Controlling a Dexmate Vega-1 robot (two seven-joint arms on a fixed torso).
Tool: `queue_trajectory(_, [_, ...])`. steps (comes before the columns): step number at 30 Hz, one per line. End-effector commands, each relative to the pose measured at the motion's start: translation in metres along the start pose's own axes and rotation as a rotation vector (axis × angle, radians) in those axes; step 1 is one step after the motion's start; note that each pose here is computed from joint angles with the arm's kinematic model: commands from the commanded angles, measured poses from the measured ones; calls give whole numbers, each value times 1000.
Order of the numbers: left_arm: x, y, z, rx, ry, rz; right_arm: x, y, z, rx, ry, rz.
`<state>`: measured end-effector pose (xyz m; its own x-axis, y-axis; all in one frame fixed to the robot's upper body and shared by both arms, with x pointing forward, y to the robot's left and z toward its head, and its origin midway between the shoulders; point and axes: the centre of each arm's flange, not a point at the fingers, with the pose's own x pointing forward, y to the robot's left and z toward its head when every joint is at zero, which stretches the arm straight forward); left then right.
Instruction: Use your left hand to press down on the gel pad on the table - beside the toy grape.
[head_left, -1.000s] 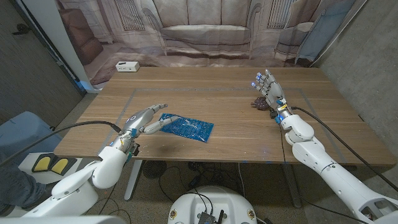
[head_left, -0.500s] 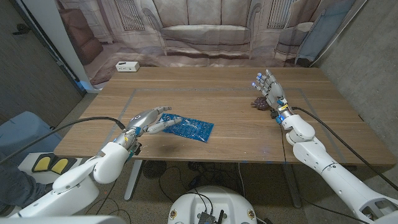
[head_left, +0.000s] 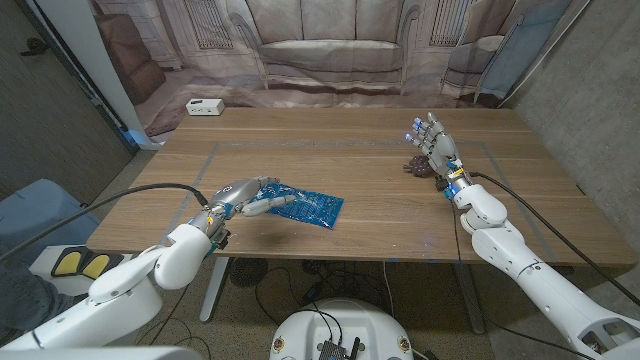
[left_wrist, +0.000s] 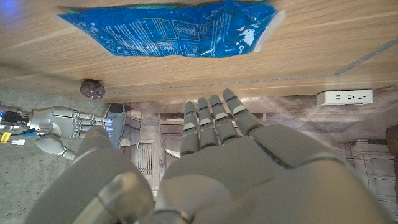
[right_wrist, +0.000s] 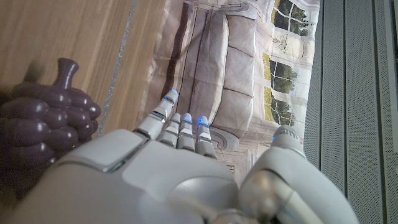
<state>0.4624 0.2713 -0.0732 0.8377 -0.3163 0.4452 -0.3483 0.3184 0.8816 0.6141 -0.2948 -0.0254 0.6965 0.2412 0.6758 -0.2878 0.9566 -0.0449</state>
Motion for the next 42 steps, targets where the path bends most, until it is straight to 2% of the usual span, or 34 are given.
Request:
queue_trajectory(1, [5,-7,1,18,-1,-51,-4,-1,-2,3,2,-10])
queue_trajectory(6, [7,-9,4,24,-16,-59,-7,-2,-1,-7,-1,-12])
queue_trajectory(20, [16,-11,5,56,-19,-145,-8,-2,-1,-8,13,-19])
queue_trajectory(25, [17,-13,7,114,-8,-139,-8,-2,-1,-9,14,-16])
queue_trajectory(42, [24,-23,9,132,9,-190,-9,-1,-1,-8,16,-30])
